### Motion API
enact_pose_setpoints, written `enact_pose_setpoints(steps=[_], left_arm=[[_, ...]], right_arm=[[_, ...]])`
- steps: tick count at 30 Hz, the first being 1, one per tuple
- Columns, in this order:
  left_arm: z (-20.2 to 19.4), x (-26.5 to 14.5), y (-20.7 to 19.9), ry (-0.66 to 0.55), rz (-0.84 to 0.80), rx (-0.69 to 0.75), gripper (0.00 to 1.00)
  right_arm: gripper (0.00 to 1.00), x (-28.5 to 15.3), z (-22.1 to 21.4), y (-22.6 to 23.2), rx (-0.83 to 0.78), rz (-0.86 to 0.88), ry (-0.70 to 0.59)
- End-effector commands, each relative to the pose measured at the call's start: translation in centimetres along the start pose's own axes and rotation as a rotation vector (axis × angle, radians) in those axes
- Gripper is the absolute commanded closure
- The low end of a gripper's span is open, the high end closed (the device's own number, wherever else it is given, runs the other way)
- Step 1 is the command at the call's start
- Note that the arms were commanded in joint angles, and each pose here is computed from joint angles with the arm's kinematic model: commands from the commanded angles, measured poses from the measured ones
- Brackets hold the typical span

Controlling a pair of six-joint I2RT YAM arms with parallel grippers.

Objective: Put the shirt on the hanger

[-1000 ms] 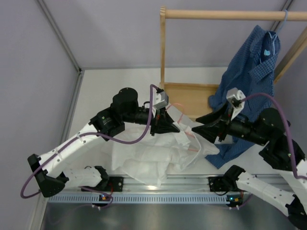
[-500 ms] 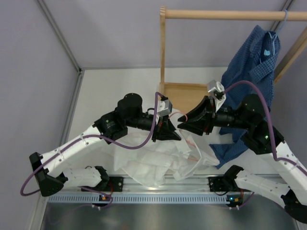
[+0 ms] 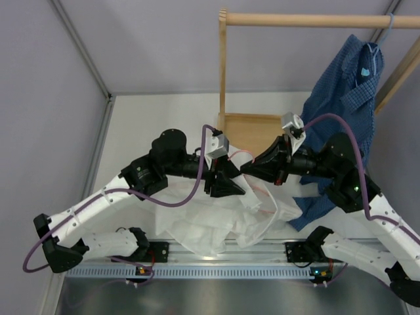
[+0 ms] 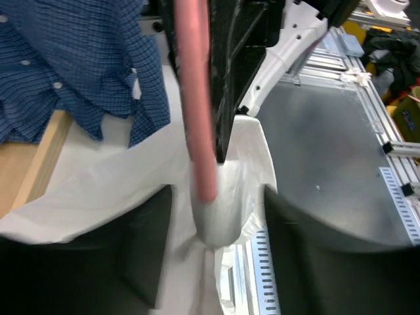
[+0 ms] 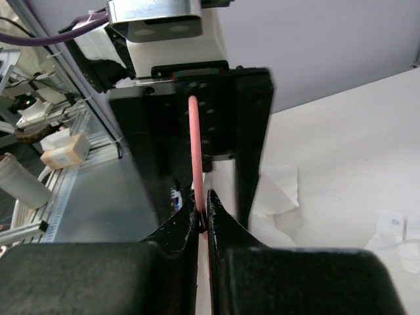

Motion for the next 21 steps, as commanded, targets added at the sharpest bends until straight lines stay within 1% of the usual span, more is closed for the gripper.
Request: enact_pose_setpoints(steps=[1, 2, 3, 4, 5, 7, 8, 9, 10, 11, 12, 13, 14, 15, 16, 17, 18, 21], left_arm=[[3.5, -2.1, -1.0, -0.114, 0.116, 0.085, 0.31], [3.8, -2.4, -0.6, -0.115, 0.184, 0.088, 0.02], [4.2, -3.1, -0.4, -0.124, 0.263, 0.084, 0.02], [5.0, -4.3, 0.4, -0.144, 0.428, 0.074, 0.02], [5.4, -5.1, 0.7, -0.165, 0.514, 0.066, 0.02], [6.3, -7.6, 0.5, -0.241, 0.679, 0.055, 0.02], [6.4, -9.1, 1.2, -0.284, 0.840, 0.026, 0.02], [6.6, -10.9, 0.4, -0.340, 0.902, 0.019, 0.02], [5.4, -11.5, 0.8, -0.337, 0.976, -0.007, 0.02], [4.4, -12.8, 1.1, -0.351, 1.089, -0.048, 0.02], [3.7, -14.2, 0.3, -0.383, 1.118, -0.066, 0.02], [1.9, -14.4, 0.5, -0.353, 1.149, -0.093, 0.02], [1.1, -14.6, 0.2, -0.354, 1.144, -0.126, 0.02], [0.2, -15.1, -0.8, -0.352, 1.091, -0.138, 0.02], [-1.4, -14.6, -0.9, -0.318, 1.047, -0.154, 0.02], [-2.1, -14.3, -1.4, -0.315, 0.986, -0.170, 0.02], [-3.2, -13.9, -2.6, -0.302, 0.853, -0.176, 0.02], [-4.7, -13.6, -4.4, -0.301, 0.687, -0.175, 0.02]], right_arm=[[1.00, -0.9, 2.3, 1.0, -0.089, -0.039, -0.125], [1.00, -1.3, 2.7, 1.0, -0.092, -0.093, -0.152], [1.00, -1.6, 3.0, 1.0, -0.097, -0.120, -0.160], [1.00, -1.8, 3.1, 0.8, -0.097, -0.154, -0.160], [1.00, -2.1, 2.8, 0.1, -0.082, -0.236, -0.134], [1.00, -2.6, 3.1, -0.2, -0.081, -0.304, -0.129], [1.00, -2.9, 3.1, -0.5, -0.083, -0.356, -0.133], [1.00, -3.2, 3.0, -0.5, -0.075, -0.380, -0.123], [1.00, -3.5, 3.1, -0.6, -0.074, -0.405, -0.126], [1.00, -4.0, 3.4, -0.6, -0.077, -0.449, -0.145], [1.00, -4.4, 3.7, -0.5, -0.078, -0.469, -0.158], [1.00, -4.6, 3.6, -0.4, -0.075, -0.489, -0.152], [1.00, -4.9, 3.8, -0.5, -0.079, -0.511, -0.157], [1.00, -5.2, 4.2, -0.2, -0.085, -0.524, -0.167], [1.00, -5.5, 4.1, -0.3, -0.078, -0.549, -0.154], [1.00, -5.5, 4.3, -0.6, -0.078, -0.583, -0.152], [1.00, -5.7, 4.8, -0.5, -0.082, -0.593, -0.158], [1.00, -5.8, 5.0, -0.6, -0.086, -0.612, -0.149]])
Point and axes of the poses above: each gripper's point midway between its finger pads, its own x axis out along the fingers, its own y axis along the line the jaws close on, z = x × y, the point moved 8 cm from there along -x, back along the fingers
